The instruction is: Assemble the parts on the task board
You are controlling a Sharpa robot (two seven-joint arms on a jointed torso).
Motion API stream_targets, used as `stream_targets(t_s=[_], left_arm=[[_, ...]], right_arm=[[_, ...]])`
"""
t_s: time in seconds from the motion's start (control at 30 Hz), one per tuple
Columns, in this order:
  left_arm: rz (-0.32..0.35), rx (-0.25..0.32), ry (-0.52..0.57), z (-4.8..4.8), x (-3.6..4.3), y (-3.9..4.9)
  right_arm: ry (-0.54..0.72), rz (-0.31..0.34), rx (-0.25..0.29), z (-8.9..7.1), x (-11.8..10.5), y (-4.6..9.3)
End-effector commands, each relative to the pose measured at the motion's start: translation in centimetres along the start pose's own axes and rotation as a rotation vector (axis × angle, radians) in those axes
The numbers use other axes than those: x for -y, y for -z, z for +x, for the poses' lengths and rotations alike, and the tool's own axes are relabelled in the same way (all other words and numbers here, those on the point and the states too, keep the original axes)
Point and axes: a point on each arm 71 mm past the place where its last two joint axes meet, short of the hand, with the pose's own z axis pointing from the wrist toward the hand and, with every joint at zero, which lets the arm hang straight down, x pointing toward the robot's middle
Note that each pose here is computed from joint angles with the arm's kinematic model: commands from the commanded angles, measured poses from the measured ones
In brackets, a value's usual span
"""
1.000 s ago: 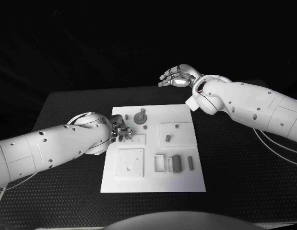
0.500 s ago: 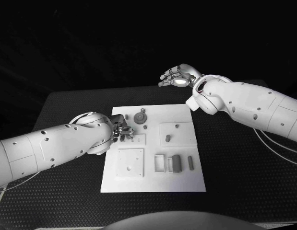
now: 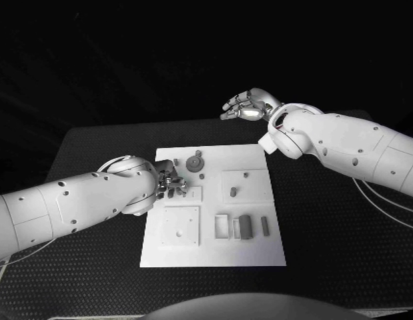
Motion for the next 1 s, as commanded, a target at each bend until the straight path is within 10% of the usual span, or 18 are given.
stream_targets(t_s=[0.03, 1.0], left_arm=[[0.020, 0.052, 0.027, 0.02, 0.09, 0.10], [0.036, 0.082, 0.029, 1.40, -0.31, 0.68]], right_arm=[[-0.001, -0.007, -0.009, 0.1, 0.0, 0.0], [-0.002, -0.003, -0.010, 0.0, 0.2, 0.1]])
